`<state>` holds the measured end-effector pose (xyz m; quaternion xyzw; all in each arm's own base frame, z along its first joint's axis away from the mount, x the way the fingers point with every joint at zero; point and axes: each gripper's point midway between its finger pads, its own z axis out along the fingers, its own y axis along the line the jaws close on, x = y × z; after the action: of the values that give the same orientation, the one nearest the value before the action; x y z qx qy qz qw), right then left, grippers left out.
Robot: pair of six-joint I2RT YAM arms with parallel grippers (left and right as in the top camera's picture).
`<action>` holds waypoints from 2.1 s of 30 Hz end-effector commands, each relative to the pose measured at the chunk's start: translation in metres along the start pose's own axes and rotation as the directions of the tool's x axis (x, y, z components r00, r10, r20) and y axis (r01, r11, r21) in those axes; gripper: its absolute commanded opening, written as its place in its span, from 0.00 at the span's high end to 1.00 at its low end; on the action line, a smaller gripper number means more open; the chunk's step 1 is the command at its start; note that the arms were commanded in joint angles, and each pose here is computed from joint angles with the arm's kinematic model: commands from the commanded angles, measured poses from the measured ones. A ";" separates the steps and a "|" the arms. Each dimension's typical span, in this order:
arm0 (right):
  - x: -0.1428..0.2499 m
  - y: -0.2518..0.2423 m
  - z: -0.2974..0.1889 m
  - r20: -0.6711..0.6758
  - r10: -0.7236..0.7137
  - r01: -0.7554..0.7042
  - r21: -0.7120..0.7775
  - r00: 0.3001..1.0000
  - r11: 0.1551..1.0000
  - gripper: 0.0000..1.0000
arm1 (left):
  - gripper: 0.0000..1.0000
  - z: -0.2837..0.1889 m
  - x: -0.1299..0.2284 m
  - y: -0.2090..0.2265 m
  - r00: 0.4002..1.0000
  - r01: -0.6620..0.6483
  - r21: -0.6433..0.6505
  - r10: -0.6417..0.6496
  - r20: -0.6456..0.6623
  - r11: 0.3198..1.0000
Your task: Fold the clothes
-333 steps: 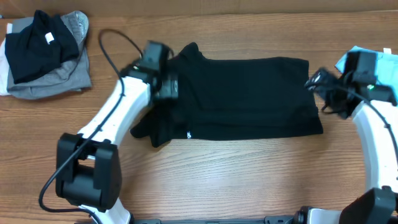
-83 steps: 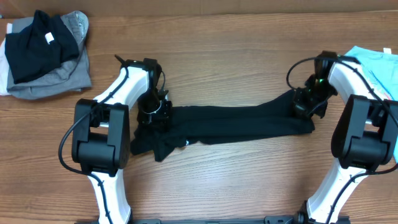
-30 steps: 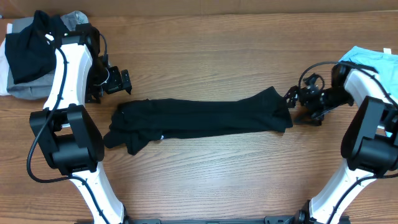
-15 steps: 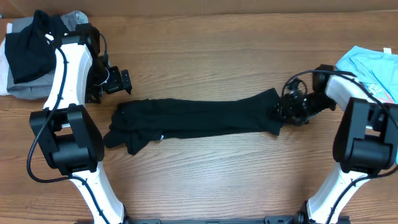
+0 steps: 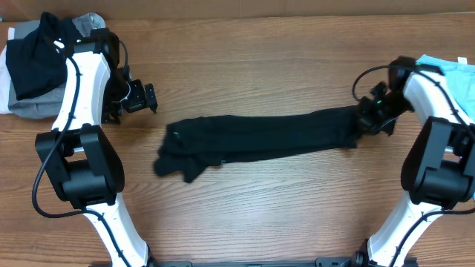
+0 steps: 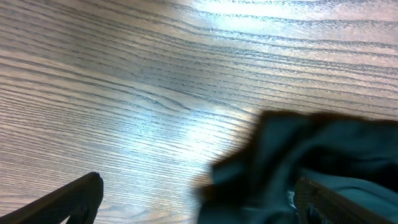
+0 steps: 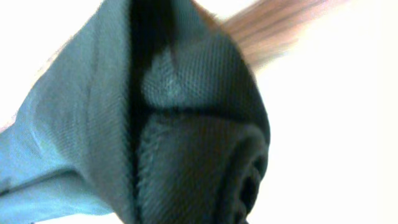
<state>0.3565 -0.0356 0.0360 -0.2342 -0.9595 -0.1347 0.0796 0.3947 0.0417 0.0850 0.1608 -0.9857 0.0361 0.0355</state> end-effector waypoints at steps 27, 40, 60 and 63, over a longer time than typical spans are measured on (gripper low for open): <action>0.076 0.126 0.016 0.080 -0.344 0.336 0.100 0.936 0.937 0.96 | 0.00 0.000 -0.002 -0.004 1.000 -0.011 0.005 0.011 0.003 1.000; 0.114 0.182 0.060 0.081 -0.458 0.463 -0.078 0.885 0.883 0.72 | 0.00 0.000 -0.002 -0.004 1.000 -0.011 0.006 0.011 0.003 1.000; 0.043 0.147 -0.063 0.246 -0.272 0.283 -0.011 0.930 0.959 0.00 | 0.00 -0.006 0.039 -0.056 0.977 -0.115 0.325 0.166 -0.133 0.939; 0.023 0.129 -0.093 0.296 -0.197 0.215 -0.031 0.935 0.976 0.00 | 0.00 -0.001 0.056 -0.070 0.959 -0.137 0.410 0.225 -0.174 0.902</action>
<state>0.3910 0.0902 0.1289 -0.1245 -0.9795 -0.1543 -0.0360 0.3714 -0.0099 0.0955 0.1094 -0.9740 0.1757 0.0917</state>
